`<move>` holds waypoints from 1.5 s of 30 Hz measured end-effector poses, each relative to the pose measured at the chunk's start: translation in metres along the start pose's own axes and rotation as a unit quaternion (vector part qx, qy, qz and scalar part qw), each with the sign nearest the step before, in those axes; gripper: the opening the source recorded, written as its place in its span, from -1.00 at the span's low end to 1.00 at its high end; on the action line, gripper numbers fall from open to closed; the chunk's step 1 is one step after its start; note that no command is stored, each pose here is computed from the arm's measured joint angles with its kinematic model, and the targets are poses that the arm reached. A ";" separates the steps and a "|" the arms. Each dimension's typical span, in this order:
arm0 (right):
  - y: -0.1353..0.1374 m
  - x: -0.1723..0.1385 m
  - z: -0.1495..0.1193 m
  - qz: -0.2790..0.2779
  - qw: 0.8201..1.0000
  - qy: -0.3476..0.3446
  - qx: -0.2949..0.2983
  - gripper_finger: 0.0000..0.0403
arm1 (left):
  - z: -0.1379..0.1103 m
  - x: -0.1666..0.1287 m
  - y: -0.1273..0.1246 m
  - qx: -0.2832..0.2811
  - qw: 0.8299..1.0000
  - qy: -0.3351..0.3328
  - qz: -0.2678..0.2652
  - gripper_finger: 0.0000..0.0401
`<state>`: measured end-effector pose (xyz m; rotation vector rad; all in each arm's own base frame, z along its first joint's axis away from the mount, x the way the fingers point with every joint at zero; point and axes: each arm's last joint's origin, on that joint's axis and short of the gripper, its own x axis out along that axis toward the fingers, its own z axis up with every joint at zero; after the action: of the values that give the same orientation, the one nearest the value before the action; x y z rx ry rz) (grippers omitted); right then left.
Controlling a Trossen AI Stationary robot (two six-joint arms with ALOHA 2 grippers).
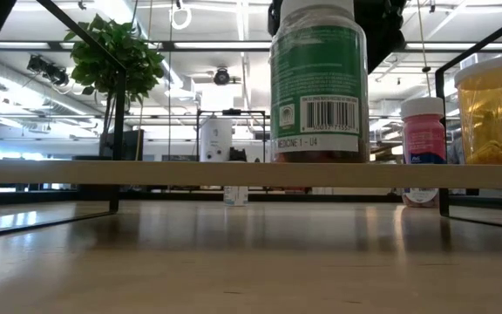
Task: Pick and place medicine bottles onto shelf by color
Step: Put the green pill bottle on the shelf
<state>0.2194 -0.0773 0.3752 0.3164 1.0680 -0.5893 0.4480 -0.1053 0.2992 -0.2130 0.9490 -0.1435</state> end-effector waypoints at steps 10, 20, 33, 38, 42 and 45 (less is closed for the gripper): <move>0.000 0.000 0.000 0.000 1.000 0.000 0.000 0.34 | 0.001 -0.047 0.016 -0.023 0.993 0.089 0.073 -0.10; 0.000 0.000 0.000 0.000 1.000 0.000 -0.002 0.34 | -0.019 -0.036 -0.012 0.006 0.985 0.162 0.062 -0.44; 0.001 0.000 0.005 0.007 1.000 -0.024 0.002 0.34 | -0.033 0.020 -0.018 0.009 0.975 0.213 0.054 -0.67; 0.001 0.000 0.005 0.007 1.000 -0.024 0.002 0.34 | -0.028 0.022 -0.020 0.008 0.981 0.190 0.040 -0.71; 0.001 0.000 0.005 0.007 1.000 -0.024 0.002 0.34 | -0.026 0.023 -0.022 0.003 0.984 0.179 0.023 -0.74; 0.001 0.000 0.005 0.007 1.000 -0.024 0.002 0.34 | -0.026 0.023 -0.022 0.000 0.984 0.180 0.018 -0.75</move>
<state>0.2235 -0.0787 0.3774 0.3114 1.0189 -0.5844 0.4396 -0.1347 0.2719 -0.1722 1.3114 -0.1523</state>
